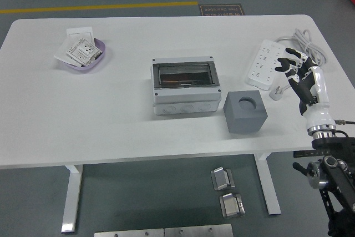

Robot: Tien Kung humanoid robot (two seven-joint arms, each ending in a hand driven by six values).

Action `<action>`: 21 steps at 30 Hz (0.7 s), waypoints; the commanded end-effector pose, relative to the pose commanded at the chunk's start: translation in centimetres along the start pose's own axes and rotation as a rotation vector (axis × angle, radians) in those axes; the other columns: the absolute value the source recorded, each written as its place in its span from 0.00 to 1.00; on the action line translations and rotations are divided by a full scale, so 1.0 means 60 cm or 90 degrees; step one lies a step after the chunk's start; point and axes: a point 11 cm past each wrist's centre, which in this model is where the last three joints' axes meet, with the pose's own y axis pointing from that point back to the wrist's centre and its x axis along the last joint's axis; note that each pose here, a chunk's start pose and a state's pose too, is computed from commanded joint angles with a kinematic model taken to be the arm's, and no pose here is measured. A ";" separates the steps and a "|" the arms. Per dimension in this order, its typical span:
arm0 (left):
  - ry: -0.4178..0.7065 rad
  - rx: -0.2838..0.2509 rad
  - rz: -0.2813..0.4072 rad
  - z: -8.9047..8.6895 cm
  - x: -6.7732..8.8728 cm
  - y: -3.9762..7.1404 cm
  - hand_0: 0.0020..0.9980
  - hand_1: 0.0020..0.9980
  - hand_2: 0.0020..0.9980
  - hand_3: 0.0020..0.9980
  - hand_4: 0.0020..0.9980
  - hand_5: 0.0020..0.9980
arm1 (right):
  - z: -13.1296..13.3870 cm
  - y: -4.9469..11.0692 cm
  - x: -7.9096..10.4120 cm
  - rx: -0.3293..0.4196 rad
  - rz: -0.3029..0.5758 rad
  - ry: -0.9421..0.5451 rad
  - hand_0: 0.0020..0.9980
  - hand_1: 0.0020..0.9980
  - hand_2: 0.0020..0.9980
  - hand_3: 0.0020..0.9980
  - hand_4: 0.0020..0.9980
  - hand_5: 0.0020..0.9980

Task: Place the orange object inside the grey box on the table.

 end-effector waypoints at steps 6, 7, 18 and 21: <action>0.002 -0.005 0.004 0.004 0.008 0.001 0.68 0.68 0.59 0.66 0.67 0.44 | -0.001 0.001 -0.002 0.000 -0.005 0.003 0.69 0.54 0.62 0.72 0.95 0.52; 0.003 -0.006 0.005 0.004 0.010 0.001 0.68 0.68 0.59 0.66 0.67 0.44 | 0.000 0.001 -0.001 -0.001 -0.006 0.004 0.69 0.54 0.62 0.72 0.95 0.52; 0.017 -0.015 -0.001 0.009 0.008 0.001 0.68 0.68 0.59 0.66 0.65 0.41 | -0.003 -0.004 -0.001 0.002 -0.007 0.015 0.68 0.54 0.62 0.72 0.94 0.51; 0.024 -0.017 -0.004 0.009 0.006 0.001 0.68 0.68 0.59 0.66 0.65 0.41 | -0.008 -0.007 0.002 0.007 -0.003 0.018 0.68 0.54 0.62 0.72 0.94 0.51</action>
